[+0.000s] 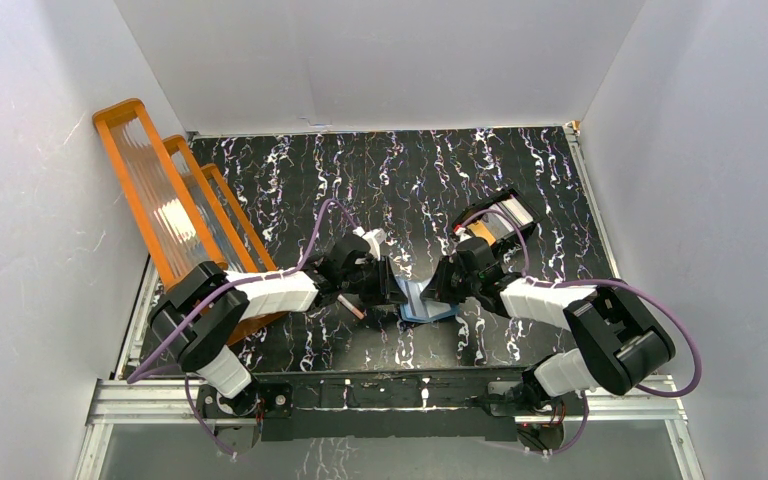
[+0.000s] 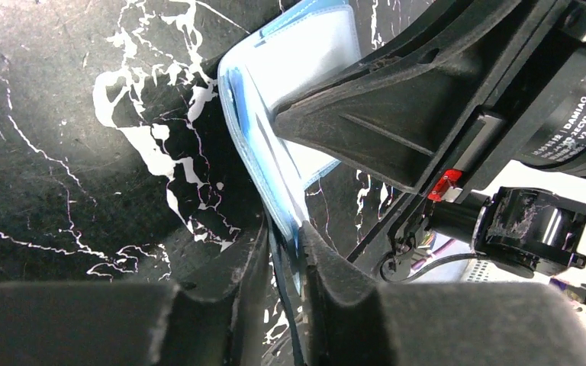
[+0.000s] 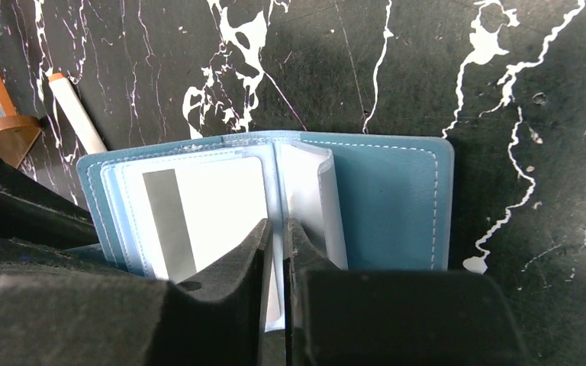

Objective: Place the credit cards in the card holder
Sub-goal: Turn over the card slot in the card holder.

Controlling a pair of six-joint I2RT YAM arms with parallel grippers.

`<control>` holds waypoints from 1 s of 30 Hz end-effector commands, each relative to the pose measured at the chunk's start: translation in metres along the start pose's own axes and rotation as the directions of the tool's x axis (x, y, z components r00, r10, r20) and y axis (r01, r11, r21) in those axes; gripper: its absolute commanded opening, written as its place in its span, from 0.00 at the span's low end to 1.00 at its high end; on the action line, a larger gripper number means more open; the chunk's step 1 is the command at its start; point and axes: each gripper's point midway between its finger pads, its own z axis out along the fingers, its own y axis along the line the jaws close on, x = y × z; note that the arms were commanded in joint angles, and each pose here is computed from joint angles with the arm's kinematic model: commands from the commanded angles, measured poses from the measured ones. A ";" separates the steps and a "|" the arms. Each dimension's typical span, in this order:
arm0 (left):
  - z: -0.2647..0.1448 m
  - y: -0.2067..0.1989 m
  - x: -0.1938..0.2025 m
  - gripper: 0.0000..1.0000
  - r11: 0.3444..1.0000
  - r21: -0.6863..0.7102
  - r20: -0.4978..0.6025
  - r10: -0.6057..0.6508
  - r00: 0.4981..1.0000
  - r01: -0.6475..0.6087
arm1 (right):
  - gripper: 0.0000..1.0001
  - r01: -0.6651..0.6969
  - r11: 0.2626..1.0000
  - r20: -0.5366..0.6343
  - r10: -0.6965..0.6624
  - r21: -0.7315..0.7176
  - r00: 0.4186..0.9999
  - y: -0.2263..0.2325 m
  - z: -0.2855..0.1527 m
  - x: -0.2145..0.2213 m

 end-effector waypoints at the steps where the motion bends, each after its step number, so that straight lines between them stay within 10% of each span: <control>1: -0.003 -0.016 -0.004 0.12 0.997 0.064 0.022 0.029 0.999 -0.030 | 0.18 -0.011 0.999 0.006 0.011 -0.032 1.000 0.005 -0.001 0.002; 6: -0.007 -0.023 -0.006 0.00 0.994 0.098 0.036 0.047 0.998 -0.050 | 0.18 -0.025 0.998 -0.002 0.025 -0.050 1.000 0.008 0.000 0.004; 30: -0.016 -0.042 -0.011 0.11 0.972 0.202 0.092 0.101 0.991 -0.118 | 0.18 -0.061 0.994 -0.022 0.059 -0.090 0.998 0.013 0.003 0.009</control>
